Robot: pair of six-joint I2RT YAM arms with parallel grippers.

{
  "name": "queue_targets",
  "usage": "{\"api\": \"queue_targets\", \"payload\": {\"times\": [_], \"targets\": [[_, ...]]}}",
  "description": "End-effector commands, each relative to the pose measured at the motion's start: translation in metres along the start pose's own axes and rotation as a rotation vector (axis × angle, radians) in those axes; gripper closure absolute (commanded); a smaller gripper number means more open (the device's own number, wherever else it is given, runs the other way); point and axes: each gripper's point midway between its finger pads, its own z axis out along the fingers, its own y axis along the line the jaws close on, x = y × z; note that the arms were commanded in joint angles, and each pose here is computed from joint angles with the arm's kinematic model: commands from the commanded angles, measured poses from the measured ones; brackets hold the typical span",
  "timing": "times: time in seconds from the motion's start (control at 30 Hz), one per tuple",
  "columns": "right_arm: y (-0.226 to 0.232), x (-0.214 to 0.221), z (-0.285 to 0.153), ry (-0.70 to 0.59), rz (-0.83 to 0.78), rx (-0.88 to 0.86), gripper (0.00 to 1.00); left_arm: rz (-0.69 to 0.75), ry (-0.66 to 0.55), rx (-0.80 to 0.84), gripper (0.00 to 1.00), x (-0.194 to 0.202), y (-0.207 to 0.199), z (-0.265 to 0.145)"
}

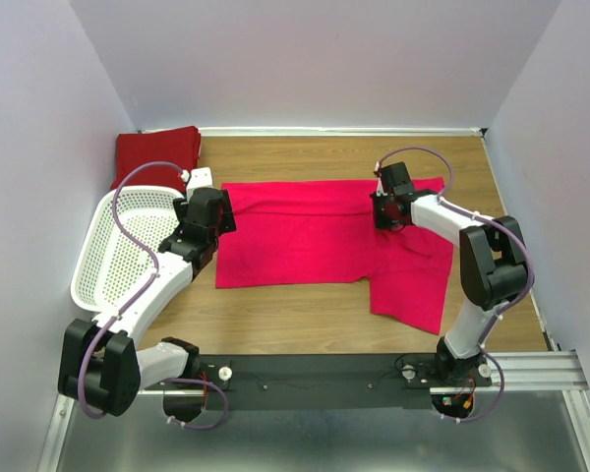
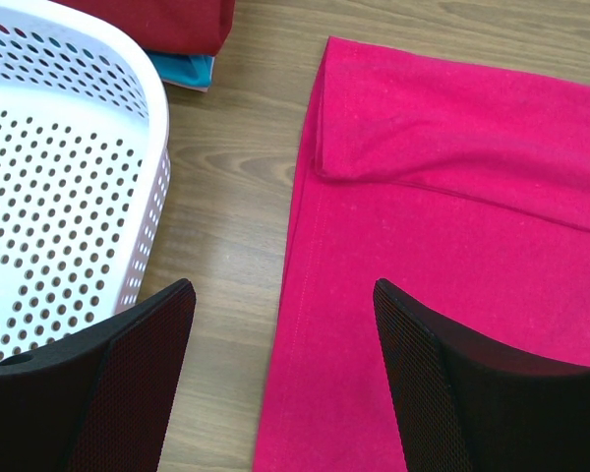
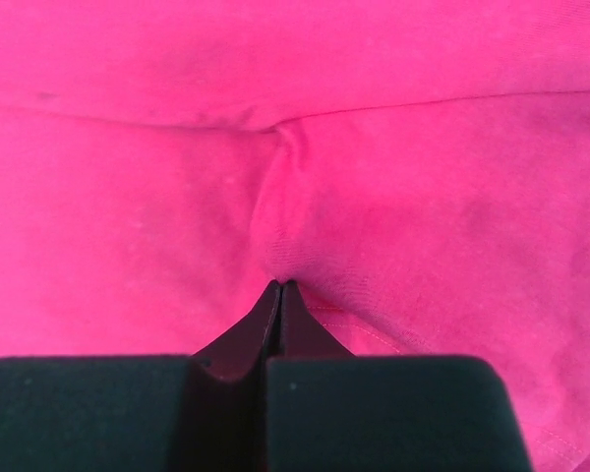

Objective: Fold and stack the t-shirts
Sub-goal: Fold the tshirt

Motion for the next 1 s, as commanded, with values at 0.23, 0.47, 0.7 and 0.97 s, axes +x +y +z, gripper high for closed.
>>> {"api": "queue_targets", "payload": {"times": [0.23,0.47,0.7,0.97], "targets": [[0.035,0.012,-0.008,0.122,0.014,-0.183,0.80,-0.002,-0.011,0.030,0.19,-0.006,-0.007,0.002],[0.004,-0.028,-0.027,0.021,0.098,-0.137,0.60,-0.040,-0.016,0.052,0.19,-0.015,-0.018,0.009],[-0.081,-0.089,-0.033,-0.154,0.351,-0.079,0.55,-0.087,0.068,0.069,0.21,-0.027,-0.043,0.063],[-0.151,-0.113,0.004,-0.237,0.590,-0.093,0.64,-0.146,0.148,0.056,0.45,-0.039,-0.060,0.141]]}}
